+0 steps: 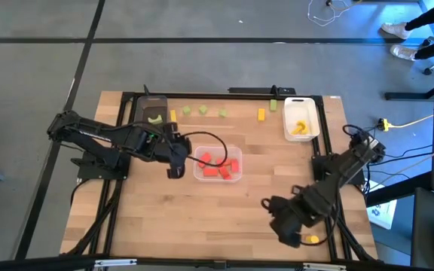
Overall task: Sort & place blocks by color
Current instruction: Put the yellow block into the white bin
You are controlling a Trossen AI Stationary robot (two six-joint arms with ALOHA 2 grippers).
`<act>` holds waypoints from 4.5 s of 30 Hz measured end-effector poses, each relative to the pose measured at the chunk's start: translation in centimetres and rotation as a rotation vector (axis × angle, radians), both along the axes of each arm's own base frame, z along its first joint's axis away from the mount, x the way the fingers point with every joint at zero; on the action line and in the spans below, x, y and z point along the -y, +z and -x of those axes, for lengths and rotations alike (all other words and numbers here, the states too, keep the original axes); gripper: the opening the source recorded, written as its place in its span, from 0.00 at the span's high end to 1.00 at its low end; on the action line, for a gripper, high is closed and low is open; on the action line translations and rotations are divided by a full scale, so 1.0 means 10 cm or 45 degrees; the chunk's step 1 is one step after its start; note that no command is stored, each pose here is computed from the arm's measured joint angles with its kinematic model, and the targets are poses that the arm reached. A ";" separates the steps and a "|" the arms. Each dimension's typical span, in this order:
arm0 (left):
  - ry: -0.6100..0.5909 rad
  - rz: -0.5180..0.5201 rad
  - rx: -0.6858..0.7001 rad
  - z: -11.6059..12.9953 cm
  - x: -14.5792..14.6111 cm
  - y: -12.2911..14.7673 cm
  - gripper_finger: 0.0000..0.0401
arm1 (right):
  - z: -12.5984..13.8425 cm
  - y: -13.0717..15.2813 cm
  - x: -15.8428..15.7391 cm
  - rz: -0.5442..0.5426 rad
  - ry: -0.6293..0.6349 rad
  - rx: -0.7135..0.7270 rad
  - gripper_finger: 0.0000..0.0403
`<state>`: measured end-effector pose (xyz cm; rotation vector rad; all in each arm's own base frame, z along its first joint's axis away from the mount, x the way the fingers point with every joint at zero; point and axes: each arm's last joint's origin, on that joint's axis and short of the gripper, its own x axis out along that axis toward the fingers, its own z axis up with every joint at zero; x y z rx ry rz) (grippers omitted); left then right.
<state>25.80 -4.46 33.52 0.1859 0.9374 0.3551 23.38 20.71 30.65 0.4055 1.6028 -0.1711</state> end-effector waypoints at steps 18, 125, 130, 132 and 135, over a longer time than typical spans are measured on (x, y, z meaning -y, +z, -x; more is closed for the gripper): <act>-0.421 0.221 0.137 -0.16 0.11 0.09 0.50 | 0.64 -0.26 -0.47 0.123 -0.704 -0.343 0.73; -0.593 0.368 0.110 -0.16 0.14 0.09 0.50 | 0.80 -1.01 -0.25 -0.068 -0.770 -0.317 0.65; -0.593 0.367 0.110 -0.16 0.13 0.09 0.50 | 0.83 -1.02 -0.17 -0.017 -0.775 -0.394 0.65; -0.592 0.367 0.110 -0.16 0.13 0.09 0.50 | 0.84 -1.02 -0.17 -0.025 -0.800 -0.436 0.65; -0.592 0.367 0.110 -0.16 0.13 0.09 0.50 | 0.83 -1.01 -0.20 -0.070 -0.827 -0.469 0.65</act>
